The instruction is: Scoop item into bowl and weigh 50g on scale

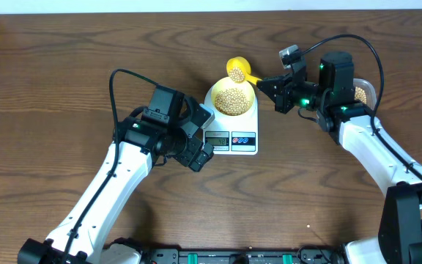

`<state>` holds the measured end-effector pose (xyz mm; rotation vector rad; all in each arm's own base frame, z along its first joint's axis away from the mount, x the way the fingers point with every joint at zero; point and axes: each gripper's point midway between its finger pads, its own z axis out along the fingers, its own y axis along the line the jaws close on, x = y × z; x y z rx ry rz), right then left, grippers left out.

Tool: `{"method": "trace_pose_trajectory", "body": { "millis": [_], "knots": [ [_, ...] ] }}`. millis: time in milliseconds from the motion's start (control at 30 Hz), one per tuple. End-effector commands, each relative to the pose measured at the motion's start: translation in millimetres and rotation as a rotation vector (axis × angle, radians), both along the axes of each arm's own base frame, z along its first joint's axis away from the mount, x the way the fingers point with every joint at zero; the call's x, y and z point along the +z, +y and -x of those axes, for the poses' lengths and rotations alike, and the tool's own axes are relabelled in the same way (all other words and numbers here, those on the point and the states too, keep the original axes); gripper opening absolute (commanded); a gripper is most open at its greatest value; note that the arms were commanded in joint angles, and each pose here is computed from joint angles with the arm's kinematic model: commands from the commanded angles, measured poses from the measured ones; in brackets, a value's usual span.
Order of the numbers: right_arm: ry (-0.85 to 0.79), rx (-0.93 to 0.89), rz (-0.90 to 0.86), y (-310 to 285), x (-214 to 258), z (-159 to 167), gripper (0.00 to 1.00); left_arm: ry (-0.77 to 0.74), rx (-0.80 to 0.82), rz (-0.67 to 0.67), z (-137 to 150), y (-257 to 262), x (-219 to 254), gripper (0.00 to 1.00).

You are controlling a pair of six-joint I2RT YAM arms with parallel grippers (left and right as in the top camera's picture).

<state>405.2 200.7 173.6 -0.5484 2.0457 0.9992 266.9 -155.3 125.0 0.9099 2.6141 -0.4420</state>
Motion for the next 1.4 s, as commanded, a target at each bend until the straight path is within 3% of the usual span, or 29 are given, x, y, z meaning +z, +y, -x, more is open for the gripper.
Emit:
{"method": "trace_pose_trajectory", "body": {
  "millis": [0,533,867,1367],
  "knots": [
    [-0.010,0.007,-0.023,-0.5,12.4,1.7,0.01,-0.006,-0.015,-0.010,1.1,0.8,-0.5,0.94],
    [-0.030,0.020,-0.005,-0.5,11.0,2.6,0.01,-0.006,-0.015,-0.010,1.1,0.8,-0.5,0.94],
    [-0.065,0.121,0.112,5.1,-11.0,21.1,0.01,-0.006,-0.015,-0.010,1.1,0.8,-0.5,0.94],
    [-0.112,0.088,0.131,2.7,-6.5,11.3,0.01,-0.006,-0.015,-0.010,1.1,0.8,-0.5,0.94]
  ]
}}
